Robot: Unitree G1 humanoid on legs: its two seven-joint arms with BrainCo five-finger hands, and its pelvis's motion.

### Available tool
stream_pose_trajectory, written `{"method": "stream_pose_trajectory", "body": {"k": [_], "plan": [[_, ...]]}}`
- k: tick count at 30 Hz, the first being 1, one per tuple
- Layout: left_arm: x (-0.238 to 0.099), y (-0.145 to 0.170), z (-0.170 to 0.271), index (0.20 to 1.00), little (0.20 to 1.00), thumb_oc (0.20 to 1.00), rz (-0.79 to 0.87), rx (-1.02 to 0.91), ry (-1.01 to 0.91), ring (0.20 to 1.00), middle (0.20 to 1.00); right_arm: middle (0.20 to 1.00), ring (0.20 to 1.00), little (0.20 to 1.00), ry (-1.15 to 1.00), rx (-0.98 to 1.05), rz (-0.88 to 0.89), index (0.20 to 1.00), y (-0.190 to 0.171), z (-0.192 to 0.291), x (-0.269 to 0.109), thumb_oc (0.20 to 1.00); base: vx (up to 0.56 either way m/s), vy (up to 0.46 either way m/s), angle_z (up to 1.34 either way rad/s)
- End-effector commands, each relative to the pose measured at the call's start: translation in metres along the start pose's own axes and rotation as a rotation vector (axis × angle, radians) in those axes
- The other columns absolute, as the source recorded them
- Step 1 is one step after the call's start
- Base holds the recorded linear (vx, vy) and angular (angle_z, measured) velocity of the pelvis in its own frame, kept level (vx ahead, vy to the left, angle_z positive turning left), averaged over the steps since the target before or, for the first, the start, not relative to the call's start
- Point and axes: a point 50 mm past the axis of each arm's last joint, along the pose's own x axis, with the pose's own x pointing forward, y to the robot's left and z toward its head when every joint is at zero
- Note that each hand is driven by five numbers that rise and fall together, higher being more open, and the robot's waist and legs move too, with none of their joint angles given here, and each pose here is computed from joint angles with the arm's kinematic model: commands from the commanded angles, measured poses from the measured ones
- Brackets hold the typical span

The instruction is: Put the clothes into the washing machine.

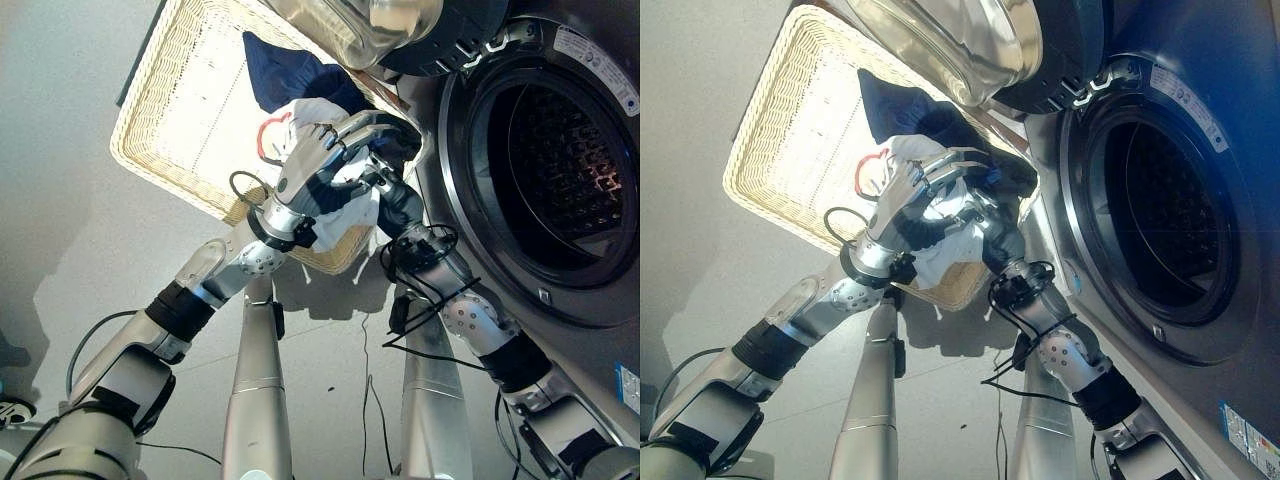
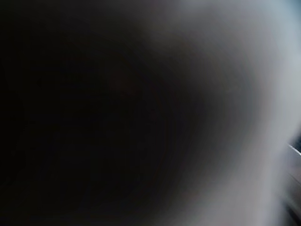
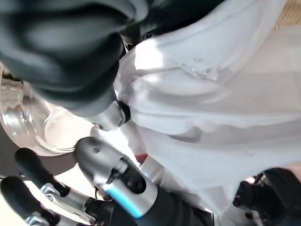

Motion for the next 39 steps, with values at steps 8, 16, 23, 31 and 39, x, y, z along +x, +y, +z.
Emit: {"method": "stream_pose_trajectory", "body": {"k": [8, 16, 23, 31, 39], "plan": [[0.013, 0.004, 0.037, 1.000, 1.000, 1.000, 0.103, -0.115, -0.180, 1.000, 1.000, 0.200, 0.200, 0.200, -0.123, 0.126, 0.238, 0.200, 0.048, 0.010, 0.010, 0.200, 0.00, 0.000, 0.00], [0.012, 0.005, 0.038, 1.000, 1.000, 1.000, 0.105, -0.167, -0.174, 1.000, 1.000, 0.200, 0.200, 0.200, -0.118, 0.167, 0.251, 0.200, 0.044, 0.009, 0.008, 0.200, 0.00, 0.000, 0.00], [0.011, 0.006, 0.036, 1.000, 1.000, 1.000, 0.133, -0.233, -0.142, 1.000, 1.000, 0.200, 0.200, 0.200, -0.100, 0.292, 0.317, 0.200, 0.048, 0.003, 0.009, 0.200, 0.00, 0.000, 0.00], [0.003, 0.013, 0.023, 1.000, 1.000, 1.000, 0.261, -0.223, -0.057, 1.000, 1.000, 0.200, 0.200, 0.200, -0.178, 0.438, 0.353, 0.200, 0.040, 0.010, 0.009, 0.200, 0.00, -0.004, 0.00], [-0.012, 0.028, 0.009, 1.000, 1.000, 1.000, 0.501, -0.098, 0.010, 1.000, 1.000, 0.200, 0.200, 0.200, -0.247, 0.514, 0.378, 0.200, 0.036, 0.012, 0.006, 0.200, 0.00, 0.000, 0.00]]}}
